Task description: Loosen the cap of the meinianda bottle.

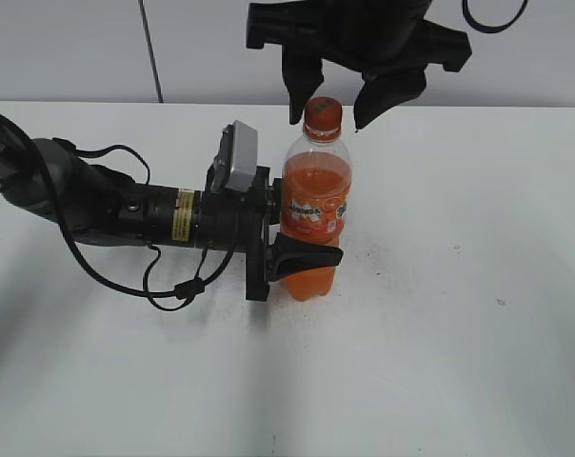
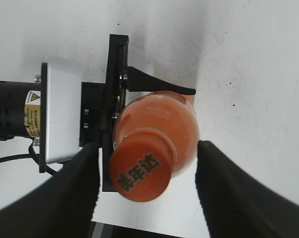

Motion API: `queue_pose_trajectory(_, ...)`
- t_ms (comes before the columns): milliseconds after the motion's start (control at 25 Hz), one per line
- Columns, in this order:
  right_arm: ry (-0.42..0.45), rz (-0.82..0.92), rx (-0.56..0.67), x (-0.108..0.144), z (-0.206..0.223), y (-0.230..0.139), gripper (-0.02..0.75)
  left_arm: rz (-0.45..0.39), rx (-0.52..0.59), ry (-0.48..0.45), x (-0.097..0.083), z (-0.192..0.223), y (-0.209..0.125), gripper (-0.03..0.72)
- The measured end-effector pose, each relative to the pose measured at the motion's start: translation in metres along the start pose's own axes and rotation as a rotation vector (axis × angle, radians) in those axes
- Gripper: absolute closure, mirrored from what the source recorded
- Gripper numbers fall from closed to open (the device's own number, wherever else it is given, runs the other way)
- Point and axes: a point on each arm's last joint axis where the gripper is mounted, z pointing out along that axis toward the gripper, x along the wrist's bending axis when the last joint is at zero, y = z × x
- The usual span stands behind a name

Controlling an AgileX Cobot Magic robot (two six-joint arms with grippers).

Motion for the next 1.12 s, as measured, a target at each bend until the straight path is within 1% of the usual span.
queue_pose_trajectory(80,0.0,0.0,0.001,0.0,0.0,-0.0001,0.294,0.0,0.001,0.0,0.0,0.0,-0.0001,0.283)
queue_pose_trajectory(160,-0.001,-0.001,0.001,-0.0001,0.0,-0.0001,0.334,0.0,0.001,0.0,0.0,0.0,-0.0001,0.284)
queue_pose_trajectory(240,-0.001,-0.001,0.001,-0.0001,0.0,-0.0001,0.39,0.0,0.001,0.0,0.0,0.0,-0.0001,0.284)
queue_pose_trajectory(320,0.003,-0.009,0.002,0.0005,-0.0002,-0.0003,0.464,-0.001,0.0,0.002,0.0002,0.0,0.0,0.284)
queue_pose_trajectory(440,0.006,-0.042,0.003,0.0009,-0.0005,-0.0003,0.467,0.0,0.0,0.001,0.0001,0.0,0.0,0.284)
queue_pose_trajectory(560,0.01,-0.114,0.003,0.0012,-0.0005,-0.0004,0.467,0.0,0.0,0.001,0.0001,0.0,0.0,0.284)
queue_pose_trajectory(680,0.014,-0.279,0.003,0.0016,-0.0005,-0.0005,0.467,0.0,0.0,0.001,0.0001,0.0,0.0,0.284)
queue_pose_trajectory(1120,0.031,-1.092,0.004,0.0026,-0.0013,-0.0015,0.467,0.0,0.001,0.001,0.0001,0.0,-0.0001,0.284)
